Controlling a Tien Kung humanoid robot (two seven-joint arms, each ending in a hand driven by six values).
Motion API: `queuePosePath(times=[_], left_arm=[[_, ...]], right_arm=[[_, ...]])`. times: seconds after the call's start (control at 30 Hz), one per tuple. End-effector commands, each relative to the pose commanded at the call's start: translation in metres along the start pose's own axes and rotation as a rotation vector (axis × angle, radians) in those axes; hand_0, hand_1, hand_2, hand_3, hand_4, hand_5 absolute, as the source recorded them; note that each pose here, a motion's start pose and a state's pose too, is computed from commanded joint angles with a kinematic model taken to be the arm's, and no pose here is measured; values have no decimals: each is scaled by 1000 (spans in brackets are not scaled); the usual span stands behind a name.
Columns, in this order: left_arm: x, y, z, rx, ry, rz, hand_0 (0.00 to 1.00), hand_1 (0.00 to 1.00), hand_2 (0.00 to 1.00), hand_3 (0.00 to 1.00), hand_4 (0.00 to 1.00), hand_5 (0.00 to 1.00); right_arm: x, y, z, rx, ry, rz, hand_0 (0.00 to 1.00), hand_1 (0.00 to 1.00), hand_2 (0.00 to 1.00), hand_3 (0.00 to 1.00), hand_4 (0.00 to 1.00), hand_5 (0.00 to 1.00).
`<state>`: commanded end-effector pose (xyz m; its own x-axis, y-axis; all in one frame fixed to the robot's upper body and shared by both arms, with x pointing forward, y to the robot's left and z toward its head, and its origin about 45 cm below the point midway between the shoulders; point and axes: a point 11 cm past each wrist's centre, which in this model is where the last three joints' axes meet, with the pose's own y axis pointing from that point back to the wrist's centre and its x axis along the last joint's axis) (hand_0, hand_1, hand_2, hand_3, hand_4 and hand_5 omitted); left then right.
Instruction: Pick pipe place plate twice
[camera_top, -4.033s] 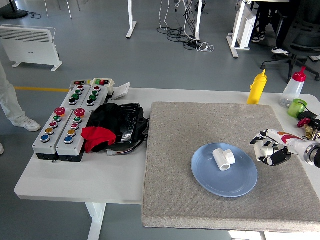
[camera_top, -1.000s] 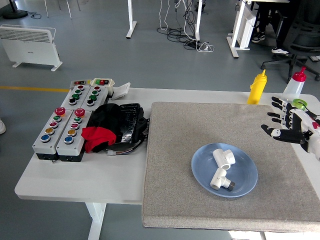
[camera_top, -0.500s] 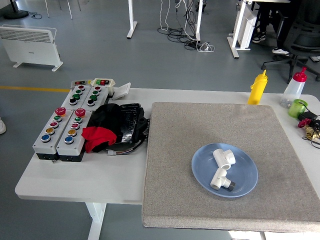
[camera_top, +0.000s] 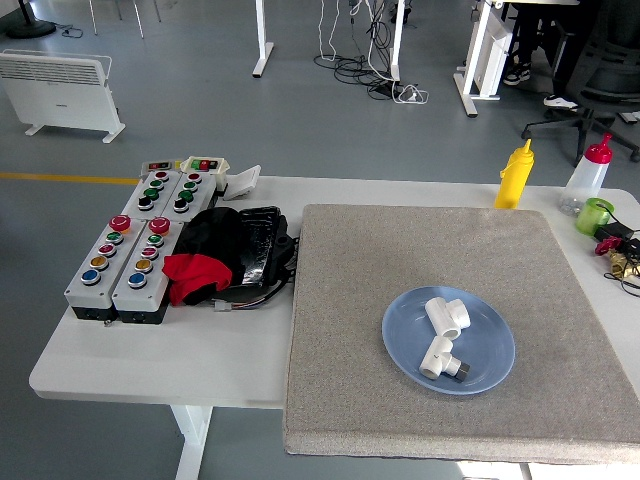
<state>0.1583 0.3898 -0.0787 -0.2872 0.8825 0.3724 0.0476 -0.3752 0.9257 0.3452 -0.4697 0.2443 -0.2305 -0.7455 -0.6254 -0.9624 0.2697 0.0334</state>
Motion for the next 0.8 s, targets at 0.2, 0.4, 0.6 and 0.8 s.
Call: queuePosePath(times=[0.2, 0.4, 0.6, 0.8], left_arm=[[0, 1, 4, -10, -5, -1, 658, 641, 612, 616, 373, 998], [0, 2, 7, -17, -7, -1, 657, 640, 612, 617, 372, 998], [0, 2, 6, -16, -9, 0, 657, 640, 611, 618, 371, 998], [1, 2, 7, -17, -9, 1, 657, 640, 611, 615, 369, 998]], right_arm=[[15, 10, 5, 8, -40, 38, 838, 799, 864, 842, 619, 572], [23, 15, 10, 22, -68, 66, 838, 797, 859, 838, 615, 576], [25, 16, 8, 37, -80, 76, 833, 791, 850, 835, 614, 570], [27, 17, 6, 59, -93, 90, 823, 785, 843, 831, 611, 559]])
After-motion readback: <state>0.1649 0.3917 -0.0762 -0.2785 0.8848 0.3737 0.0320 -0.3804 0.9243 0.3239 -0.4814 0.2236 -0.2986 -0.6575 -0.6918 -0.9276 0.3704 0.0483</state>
